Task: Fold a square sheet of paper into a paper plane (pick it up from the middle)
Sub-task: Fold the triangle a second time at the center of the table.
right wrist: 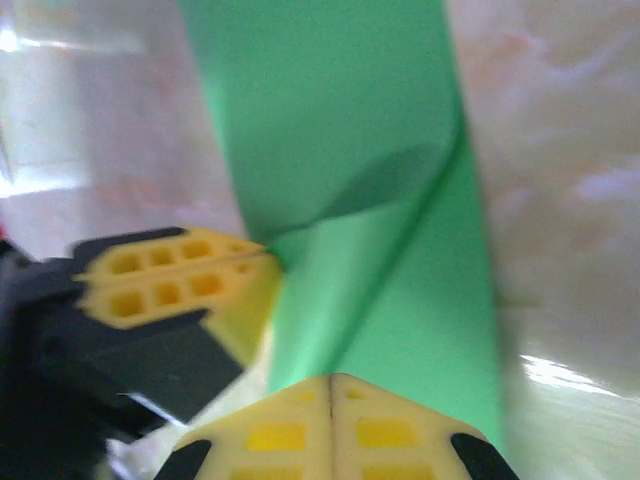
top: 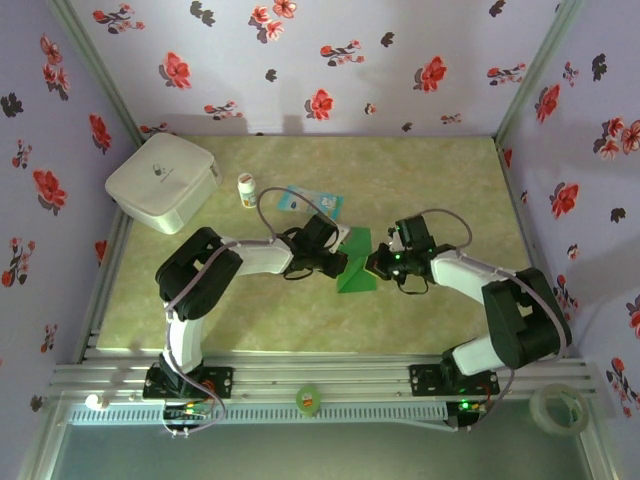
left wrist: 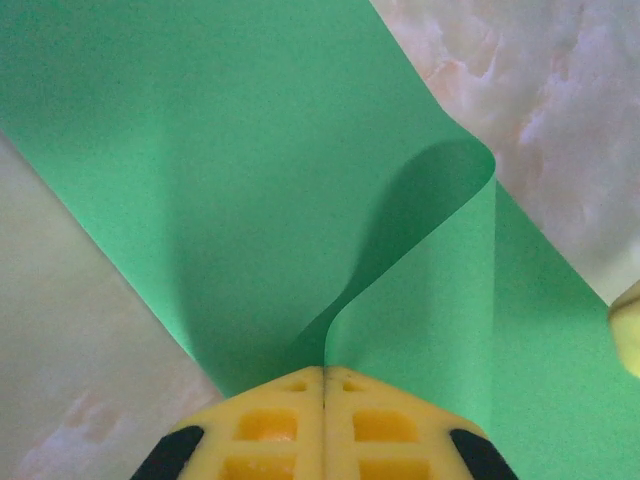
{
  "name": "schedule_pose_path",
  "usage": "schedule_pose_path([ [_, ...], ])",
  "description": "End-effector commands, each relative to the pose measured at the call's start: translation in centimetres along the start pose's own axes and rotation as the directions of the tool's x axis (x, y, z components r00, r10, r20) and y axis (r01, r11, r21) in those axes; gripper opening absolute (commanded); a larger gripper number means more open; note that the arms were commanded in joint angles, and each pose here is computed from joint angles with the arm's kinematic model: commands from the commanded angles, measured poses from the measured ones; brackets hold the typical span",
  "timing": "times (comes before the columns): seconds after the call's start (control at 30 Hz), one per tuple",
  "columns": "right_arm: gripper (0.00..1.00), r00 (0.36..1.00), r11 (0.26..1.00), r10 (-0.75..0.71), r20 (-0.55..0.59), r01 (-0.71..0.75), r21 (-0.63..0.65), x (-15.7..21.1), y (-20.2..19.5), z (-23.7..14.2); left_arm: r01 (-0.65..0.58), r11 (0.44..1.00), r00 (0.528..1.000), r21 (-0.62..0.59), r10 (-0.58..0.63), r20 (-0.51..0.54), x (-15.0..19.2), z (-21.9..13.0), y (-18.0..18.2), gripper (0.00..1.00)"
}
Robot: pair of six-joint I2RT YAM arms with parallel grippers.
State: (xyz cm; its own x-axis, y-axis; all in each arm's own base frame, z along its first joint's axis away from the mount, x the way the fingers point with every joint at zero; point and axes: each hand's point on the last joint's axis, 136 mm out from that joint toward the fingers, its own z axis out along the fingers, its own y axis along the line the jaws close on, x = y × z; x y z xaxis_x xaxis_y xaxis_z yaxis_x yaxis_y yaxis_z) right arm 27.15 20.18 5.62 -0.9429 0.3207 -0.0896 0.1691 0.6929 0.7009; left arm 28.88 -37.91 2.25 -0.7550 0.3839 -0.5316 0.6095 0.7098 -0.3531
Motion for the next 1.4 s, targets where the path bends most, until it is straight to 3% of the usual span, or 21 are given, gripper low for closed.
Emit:
schedule_pose_path([
  [0.0, 0.00, 0.994, 0.986, 0.102, 0.026, -0.098, -0.136, -0.7, 1.9, 0.2, 0.049, 0.998, 0.994, -0.042, -0.053, -0.091, 2.8, 1.0, 1.6, 0.00],
  [0.87, 0.00, 0.981, 0.959, 0.167, -0.096, -0.184, -0.214, 0.1, 2.6, 4.0, 0.048, 0.998, 0.991, -0.041, -0.052, -0.121, 3.4, 1.4, 1.7, 0.00],
  [1.37, 0.00, 0.963, 0.964, 0.263, -0.060, -0.264, -0.025, 1.3, -3.1, 4.9, 0.036, 0.999, 0.989, -0.036, -0.041, -0.139, 3.8, 1.6, 1.7, 0.00],
])
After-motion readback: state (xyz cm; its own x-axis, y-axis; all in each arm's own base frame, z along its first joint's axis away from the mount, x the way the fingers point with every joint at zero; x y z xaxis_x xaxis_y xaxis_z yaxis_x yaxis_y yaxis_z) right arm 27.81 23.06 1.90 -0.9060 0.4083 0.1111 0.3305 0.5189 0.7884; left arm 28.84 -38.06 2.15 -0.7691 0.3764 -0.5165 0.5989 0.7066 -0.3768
